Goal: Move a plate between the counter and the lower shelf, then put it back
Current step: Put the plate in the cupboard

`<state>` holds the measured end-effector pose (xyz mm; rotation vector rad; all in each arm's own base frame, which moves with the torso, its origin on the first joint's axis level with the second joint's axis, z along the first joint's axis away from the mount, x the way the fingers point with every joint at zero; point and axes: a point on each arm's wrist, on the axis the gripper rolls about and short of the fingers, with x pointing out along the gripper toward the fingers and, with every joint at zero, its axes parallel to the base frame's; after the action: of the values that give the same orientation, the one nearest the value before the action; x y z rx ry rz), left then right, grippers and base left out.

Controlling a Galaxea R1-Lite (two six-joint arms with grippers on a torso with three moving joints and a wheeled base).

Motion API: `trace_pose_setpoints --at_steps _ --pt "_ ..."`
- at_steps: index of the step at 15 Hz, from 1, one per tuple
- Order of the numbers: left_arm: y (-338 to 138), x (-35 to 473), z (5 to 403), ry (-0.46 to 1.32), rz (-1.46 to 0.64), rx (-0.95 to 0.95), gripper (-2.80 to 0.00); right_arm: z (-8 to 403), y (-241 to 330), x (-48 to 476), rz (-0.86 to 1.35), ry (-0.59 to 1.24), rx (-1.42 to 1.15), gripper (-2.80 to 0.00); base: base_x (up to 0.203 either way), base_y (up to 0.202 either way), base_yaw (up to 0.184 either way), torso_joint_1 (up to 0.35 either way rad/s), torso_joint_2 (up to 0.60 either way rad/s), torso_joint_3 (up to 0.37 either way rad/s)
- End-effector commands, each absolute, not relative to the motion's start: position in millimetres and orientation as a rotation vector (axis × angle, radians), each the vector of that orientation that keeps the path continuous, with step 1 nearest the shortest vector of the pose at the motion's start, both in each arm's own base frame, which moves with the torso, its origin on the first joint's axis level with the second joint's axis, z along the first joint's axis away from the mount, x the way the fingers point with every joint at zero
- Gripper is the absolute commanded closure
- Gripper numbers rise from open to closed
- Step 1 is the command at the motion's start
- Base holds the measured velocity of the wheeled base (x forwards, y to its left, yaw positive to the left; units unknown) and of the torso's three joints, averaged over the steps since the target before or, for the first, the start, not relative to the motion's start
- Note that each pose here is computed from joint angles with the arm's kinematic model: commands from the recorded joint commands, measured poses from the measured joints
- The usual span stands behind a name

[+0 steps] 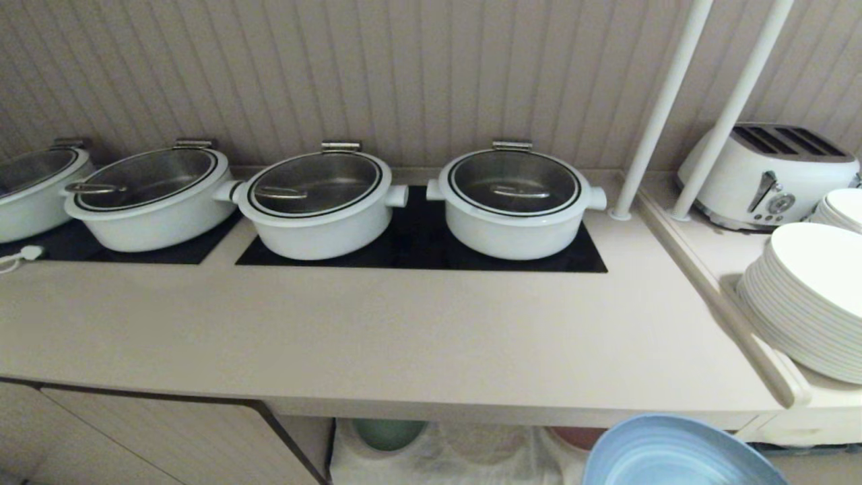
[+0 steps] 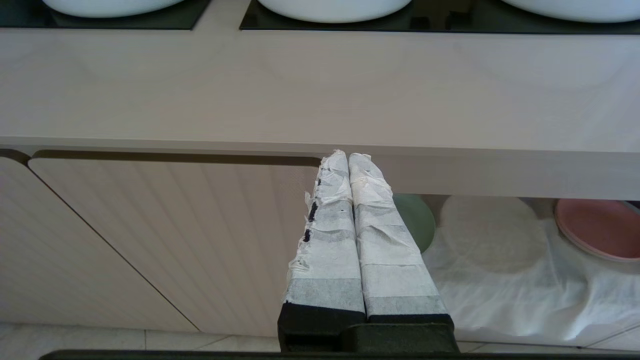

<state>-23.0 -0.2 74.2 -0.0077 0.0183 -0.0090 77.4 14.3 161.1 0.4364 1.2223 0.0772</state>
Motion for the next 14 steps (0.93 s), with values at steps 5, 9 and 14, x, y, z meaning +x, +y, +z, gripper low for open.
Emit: trace_pose_setpoints --at_steps 5,9,14 --pt "-0.2 -23.1 74.1 0.018 -0.009 -0.008 0.00 159.4 14.7 78.8 0.074 1.247 0.438 0.00 0.000 0.000 0.000 0.000 0.00 0.000" --pt "-0.2 -23.1 74.1 0.018 -0.009 -0.008 0.00 160.1 14.7 79.7 0.075 1.242 0.440 0.00 0.000 0.000 0.000 -0.015 0.03 0.022" --pt "-0.2 -23.1 74.1 0.018 -0.009 -0.009 0.00 161.1 14.6 80.0 0.075 1.239 0.441 0.00 0.000 0.000 0.000 -0.067 0.15 0.077"
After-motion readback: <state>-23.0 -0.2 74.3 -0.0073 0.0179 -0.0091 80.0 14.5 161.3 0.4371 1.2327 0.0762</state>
